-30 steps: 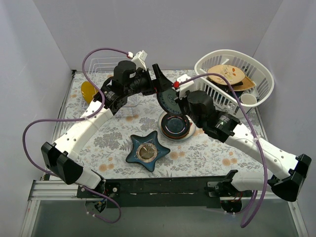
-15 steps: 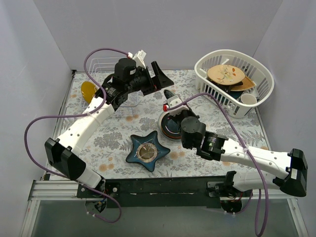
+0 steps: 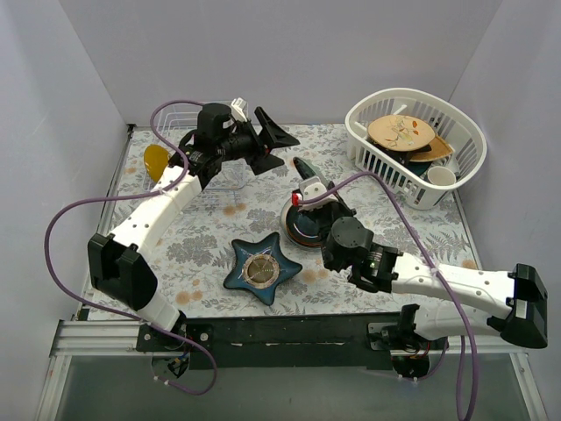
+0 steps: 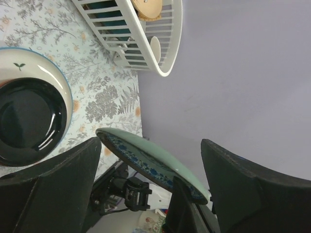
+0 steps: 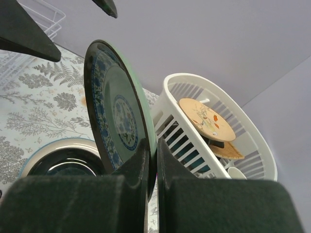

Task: Load the plates into the dish rack
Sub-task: Insert the plate into the dish rack.

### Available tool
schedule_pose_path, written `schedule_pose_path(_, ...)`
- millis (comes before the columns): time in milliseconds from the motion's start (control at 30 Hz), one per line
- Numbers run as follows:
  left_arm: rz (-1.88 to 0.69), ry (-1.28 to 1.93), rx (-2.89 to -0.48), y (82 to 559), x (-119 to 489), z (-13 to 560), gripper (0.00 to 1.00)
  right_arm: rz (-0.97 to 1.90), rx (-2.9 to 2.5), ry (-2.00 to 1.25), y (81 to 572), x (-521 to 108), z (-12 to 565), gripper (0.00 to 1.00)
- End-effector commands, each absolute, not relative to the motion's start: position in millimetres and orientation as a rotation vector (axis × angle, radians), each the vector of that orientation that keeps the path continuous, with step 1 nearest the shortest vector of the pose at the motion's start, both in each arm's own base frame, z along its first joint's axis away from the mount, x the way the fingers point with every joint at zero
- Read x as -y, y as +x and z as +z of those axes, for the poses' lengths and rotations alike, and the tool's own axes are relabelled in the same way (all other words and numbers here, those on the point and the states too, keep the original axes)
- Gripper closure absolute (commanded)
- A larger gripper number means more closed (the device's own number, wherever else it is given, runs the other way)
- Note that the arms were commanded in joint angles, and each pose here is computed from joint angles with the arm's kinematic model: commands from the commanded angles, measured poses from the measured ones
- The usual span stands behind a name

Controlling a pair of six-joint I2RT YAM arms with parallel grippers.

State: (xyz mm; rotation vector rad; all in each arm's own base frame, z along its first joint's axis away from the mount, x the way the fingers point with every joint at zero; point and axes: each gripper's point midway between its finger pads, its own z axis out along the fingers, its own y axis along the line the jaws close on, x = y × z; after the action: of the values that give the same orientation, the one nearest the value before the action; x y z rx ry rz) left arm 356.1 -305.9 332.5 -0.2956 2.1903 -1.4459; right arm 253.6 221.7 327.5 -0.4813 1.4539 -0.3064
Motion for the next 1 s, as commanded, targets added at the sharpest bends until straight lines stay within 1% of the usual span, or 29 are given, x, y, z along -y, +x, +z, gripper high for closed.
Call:
schedule_pose_path(0,-1.622,-0.281,-2.171,342.4,315.1,353.9,0.18,-0.193,-1.394,-0.450,247.9,-238.5,346.9,0.99)
schedule_pose_path(200,-1.718,-0.309,-2.172,336.5,316.2,357.4,0.18,-0.232,-1.334,-0.504,250.4,-256.1,349.2,0.99)
schedule_pose_path(433,-1.762,-0.323,-2.182,329.0,311.2,356.9,0.19,-0.286,-1.282,-0.562,250.9,-266.4,347.8,0.99)
schedule_pose_path(600,-1.789,-0.314,-2.178,322.1,308.7,361.5,0.20,-0.383,-1.238,-0.558,252.6,-260.4,350.5,0.99)
schedule_pose_path(967,-1.788,-0.330,-2.156,310.8,287.0,367.5,0.20,-0.475,-1.177,-0.550,251.4,-254.0,358.3,0.99)
